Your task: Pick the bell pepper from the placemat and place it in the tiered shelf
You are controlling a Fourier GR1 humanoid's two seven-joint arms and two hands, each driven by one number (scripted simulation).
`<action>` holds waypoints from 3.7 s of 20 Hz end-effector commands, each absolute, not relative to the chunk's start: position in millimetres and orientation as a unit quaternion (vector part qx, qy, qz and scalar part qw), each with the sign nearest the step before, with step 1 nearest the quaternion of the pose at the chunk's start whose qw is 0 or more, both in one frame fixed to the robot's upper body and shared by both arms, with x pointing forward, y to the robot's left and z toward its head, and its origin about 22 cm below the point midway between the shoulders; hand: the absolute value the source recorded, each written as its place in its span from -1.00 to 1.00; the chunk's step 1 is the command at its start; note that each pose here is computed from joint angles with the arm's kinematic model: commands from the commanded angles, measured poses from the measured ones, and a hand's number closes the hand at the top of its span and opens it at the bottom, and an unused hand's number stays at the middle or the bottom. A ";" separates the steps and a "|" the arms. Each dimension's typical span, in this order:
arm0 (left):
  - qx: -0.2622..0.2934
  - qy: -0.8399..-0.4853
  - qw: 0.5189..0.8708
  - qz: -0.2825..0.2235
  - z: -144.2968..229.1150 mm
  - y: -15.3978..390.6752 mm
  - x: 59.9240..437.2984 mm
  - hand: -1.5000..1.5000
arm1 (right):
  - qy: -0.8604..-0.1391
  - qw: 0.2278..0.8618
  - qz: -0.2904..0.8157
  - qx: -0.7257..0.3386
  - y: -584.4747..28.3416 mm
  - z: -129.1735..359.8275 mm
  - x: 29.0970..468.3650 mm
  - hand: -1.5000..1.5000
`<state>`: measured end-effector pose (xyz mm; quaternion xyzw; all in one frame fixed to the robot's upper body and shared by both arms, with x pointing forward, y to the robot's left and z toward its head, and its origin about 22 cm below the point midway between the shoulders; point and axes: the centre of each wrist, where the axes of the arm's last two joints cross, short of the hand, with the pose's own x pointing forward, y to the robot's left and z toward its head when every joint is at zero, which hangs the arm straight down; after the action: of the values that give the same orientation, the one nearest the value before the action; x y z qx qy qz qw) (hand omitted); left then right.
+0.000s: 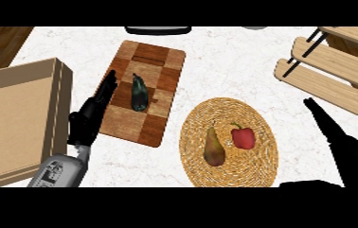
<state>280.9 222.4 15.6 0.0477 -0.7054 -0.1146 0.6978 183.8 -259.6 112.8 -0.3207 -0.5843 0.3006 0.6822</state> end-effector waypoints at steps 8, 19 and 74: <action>0.051 -0.709 0.694 -0.120 19.6 220.7 276.0 0.00 | -0.573 0.681 0.302 -0.343 -196.7 116.0 165.5 -1.00; 0.044 -0.703 0.701 -0.115 28.7 222.4 283.2 0.00 | -0.559 0.683 0.301 -0.361 -180.9 111.6 175.8 -1.00; 0.044 -0.703 0.701 -0.113 13.5 228.0 280.7 0.00 | -0.464 0.703 0.387 -0.375 -184.3 -4.6 226.7 1.00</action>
<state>276.9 222.7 17.2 0.0476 -0.7060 -0.1144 0.6973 231.1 -177.5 -0.5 -0.3704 -0.4829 0.3493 0.7125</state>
